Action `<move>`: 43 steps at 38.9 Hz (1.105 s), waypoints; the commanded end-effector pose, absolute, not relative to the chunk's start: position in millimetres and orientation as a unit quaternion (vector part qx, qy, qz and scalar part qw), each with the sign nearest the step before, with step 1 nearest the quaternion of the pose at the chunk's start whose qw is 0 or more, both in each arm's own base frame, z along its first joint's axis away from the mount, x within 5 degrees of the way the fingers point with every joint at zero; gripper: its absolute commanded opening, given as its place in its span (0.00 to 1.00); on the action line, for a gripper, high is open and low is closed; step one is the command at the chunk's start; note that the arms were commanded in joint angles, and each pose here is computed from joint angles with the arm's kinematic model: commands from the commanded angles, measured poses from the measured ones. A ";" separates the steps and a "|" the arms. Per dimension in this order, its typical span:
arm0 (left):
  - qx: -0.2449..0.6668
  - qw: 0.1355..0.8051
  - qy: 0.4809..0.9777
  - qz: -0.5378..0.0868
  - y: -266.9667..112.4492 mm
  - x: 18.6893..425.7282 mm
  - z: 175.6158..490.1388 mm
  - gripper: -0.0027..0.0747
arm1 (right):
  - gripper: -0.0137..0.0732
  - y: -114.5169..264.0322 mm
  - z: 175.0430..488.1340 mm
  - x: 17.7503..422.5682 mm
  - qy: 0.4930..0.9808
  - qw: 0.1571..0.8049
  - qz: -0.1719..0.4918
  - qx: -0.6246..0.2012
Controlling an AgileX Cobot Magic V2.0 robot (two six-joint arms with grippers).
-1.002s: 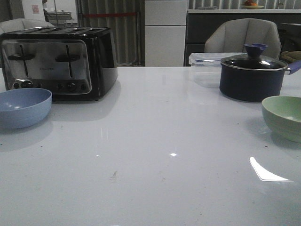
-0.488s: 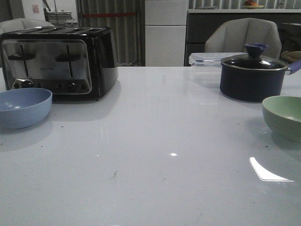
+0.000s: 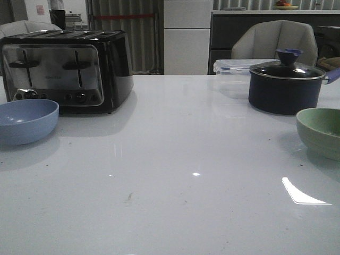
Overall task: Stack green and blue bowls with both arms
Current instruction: 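Lower the right gripper to the rim of the pale green bowl and grasp it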
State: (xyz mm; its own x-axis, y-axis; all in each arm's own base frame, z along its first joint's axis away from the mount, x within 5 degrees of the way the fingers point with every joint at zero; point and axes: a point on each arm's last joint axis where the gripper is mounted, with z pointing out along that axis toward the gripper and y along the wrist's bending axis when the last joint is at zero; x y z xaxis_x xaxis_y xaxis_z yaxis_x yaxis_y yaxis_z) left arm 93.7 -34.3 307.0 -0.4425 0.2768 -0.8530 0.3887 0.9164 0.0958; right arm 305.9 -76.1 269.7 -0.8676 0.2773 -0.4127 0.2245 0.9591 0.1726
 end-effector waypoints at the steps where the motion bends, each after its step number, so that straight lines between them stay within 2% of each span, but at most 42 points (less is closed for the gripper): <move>1: 0.197 0.534 0.820 -0.064 -37.0 97.6 323.6 0.81 | 0.74 -82.2 281.3 322.0 0.955 0.261 0.061 0.124; 16: 0.197 0.534 0.820 -0.064 -37.0 97.6 323.6 0.81 | 0.74 -96.7 245.5 364.3 0.958 0.249 0.057 0.127; 34: 0.197 0.534 0.820 -0.064 -37.0 97.6 323.6 0.81 | 0.73 -103.6 206.2 381.4 0.961 0.232 0.054 0.138; 37: 0.197 0.534 0.820 -0.064 -37.0 97.6 323.6 0.81 | 0.67 -103.5 203.3 381.5 0.963 0.226 0.056 0.138; 43: 0.197 0.534 0.820 -0.064 -37.0 97.6 323.6 0.81 | 0.42 -103.4 202.8 381.6 0.963 0.225 0.057 0.139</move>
